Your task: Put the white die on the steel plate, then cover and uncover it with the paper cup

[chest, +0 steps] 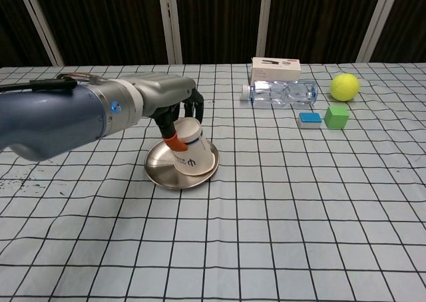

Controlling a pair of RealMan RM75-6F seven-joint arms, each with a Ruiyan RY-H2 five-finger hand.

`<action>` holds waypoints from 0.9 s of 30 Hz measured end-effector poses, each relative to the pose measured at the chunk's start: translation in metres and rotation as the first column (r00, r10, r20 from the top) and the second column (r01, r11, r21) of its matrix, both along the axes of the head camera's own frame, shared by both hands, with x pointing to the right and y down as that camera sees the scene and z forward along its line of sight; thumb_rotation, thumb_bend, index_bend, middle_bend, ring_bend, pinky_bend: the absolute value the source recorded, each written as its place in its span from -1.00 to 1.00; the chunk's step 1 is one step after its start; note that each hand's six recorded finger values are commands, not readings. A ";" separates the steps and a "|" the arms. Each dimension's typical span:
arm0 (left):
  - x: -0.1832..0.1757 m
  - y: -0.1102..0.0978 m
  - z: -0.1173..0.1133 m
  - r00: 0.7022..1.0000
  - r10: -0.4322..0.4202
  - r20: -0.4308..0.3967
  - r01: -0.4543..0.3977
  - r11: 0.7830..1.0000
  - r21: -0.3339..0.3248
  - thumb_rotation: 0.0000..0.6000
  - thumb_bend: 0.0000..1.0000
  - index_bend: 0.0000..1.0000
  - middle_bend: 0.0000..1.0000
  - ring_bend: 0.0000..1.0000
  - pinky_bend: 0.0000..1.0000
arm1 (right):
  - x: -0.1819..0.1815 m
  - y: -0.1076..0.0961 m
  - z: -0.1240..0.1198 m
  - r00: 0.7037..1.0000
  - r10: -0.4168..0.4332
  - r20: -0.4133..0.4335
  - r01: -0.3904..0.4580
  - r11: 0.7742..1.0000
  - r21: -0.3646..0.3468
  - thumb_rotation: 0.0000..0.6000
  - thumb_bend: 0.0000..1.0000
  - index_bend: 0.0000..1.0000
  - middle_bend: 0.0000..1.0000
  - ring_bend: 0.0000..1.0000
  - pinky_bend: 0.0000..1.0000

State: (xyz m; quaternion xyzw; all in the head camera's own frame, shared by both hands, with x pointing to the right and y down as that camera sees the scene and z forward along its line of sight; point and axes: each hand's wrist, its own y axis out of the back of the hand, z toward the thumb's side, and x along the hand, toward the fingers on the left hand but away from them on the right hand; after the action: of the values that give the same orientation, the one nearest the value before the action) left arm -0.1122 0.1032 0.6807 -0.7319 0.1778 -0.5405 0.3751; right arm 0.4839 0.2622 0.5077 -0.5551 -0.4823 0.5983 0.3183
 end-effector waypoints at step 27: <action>0.010 -0.006 -0.013 0.983 -0.020 0.182 0.040 0.993 -0.109 1.00 -0.11 0.07 -0.06 -0.25 -0.20 | -0.002 0.000 -0.001 1.000 -0.002 0.004 0.002 1.000 0.003 1.00 -0.75 -0.74 -0.73 -0.81 -0.96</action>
State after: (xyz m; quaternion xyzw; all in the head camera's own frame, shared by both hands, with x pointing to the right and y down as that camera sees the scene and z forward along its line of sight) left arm -0.1020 0.0975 0.6676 -0.6971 0.1234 -0.6193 0.3397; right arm 0.4818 0.2618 0.5070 -0.5565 -0.4833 0.5960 0.3187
